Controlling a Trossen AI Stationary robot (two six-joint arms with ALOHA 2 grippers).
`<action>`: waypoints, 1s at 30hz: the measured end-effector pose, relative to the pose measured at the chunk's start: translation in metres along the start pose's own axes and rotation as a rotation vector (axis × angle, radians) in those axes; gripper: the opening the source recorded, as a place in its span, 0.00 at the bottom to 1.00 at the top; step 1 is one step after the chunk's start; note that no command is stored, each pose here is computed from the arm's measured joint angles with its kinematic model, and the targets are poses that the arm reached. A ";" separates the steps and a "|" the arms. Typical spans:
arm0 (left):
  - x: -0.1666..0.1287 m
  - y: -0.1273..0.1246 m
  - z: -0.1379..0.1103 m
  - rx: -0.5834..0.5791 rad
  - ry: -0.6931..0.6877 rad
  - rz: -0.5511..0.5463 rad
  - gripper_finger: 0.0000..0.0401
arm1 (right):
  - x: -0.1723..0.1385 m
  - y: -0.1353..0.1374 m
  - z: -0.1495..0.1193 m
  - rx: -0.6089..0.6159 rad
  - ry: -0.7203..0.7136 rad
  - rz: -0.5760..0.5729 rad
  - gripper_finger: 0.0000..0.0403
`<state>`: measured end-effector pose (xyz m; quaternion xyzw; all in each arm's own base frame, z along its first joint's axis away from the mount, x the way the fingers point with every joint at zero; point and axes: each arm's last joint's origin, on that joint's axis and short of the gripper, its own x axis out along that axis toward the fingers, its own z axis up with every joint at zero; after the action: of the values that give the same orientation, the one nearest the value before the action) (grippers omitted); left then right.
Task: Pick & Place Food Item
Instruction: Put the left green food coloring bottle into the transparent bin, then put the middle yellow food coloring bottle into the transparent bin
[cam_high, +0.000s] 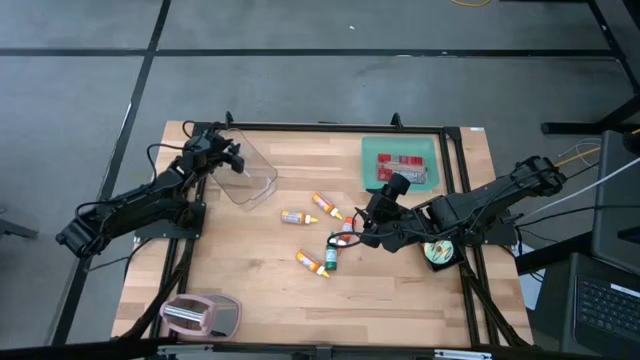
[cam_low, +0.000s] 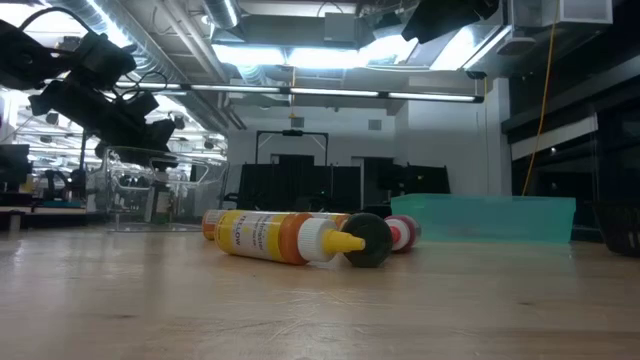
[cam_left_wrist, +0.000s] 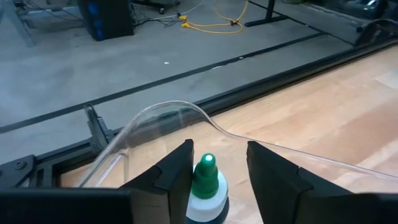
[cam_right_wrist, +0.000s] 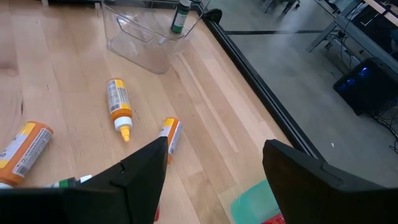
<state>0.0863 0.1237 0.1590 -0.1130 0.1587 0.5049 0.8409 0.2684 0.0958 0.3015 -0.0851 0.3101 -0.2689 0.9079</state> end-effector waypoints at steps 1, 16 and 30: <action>0.000 0.000 0.000 0.001 -0.002 0.006 0.37 | 0.000 0.000 0.000 0.000 0.000 0.000 0.64; -0.013 0.000 0.012 -0.011 -0.124 -0.009 0.41 | 0.000 0.000 0.000 0.003 0.000 0.000 0.64; -0.073 -0.036 0.061 0.087 -0.412 -0.467 0.41 | 0.000 0.000 0.000 0.004 -0.001 -0.001 0.64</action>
<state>0.0951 0.0695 0.2446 -0.0056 -0.0240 0.3033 0.9526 0.2684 0.0958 0.3015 -0.0836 0.3093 -0.2698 0.9081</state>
